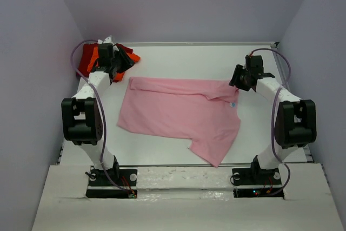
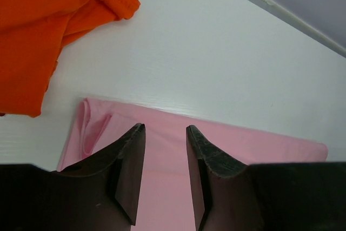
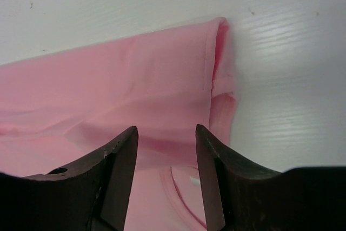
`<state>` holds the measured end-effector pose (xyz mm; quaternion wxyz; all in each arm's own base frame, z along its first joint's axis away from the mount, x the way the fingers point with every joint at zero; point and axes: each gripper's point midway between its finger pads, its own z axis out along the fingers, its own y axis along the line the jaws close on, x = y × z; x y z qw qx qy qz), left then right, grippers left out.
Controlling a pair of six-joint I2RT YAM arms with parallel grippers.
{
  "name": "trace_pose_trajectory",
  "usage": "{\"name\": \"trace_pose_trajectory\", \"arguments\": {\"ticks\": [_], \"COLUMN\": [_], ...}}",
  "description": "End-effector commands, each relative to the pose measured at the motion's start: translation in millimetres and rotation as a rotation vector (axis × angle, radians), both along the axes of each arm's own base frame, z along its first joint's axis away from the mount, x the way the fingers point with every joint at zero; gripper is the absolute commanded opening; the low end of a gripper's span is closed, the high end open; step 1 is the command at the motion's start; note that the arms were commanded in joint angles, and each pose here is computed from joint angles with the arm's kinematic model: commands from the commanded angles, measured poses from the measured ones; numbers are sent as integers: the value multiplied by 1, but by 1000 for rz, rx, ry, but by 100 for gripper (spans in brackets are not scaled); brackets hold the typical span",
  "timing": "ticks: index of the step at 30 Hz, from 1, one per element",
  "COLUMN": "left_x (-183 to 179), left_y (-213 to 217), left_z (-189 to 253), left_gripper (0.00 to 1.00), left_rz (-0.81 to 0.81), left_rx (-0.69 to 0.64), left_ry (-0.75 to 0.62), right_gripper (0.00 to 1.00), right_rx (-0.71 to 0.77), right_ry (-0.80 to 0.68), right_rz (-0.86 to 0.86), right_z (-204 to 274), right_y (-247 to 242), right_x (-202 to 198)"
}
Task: Fold and stack the t-shirts
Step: Fold the flattened tshirt in 1/3 of the way
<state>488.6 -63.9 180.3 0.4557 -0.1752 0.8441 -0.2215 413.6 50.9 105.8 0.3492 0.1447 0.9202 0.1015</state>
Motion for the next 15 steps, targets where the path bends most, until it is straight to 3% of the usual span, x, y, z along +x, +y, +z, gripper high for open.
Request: {"name": "trace_pose_trajectory", "arguments": {"ticks": [1,9,15], "left_x": [19,39,43], "left_y": [-25,-52,-55], "left_z": [6,-31,-46], "left_gripper": [46,46,46], "left_rz": [-84,-163,-185], "left_rx": [-66,-37,-20], "left_ry": [-45,1,15], "right_gripper": [52,50,50], "right_rx": [33,64,28], "right_ry": [-13,73,82], "right_rz": [33,29,-8], "right_z": [-9,-48,-48], "right_y": [16,23,16], "right_x": [24,40,61]}}
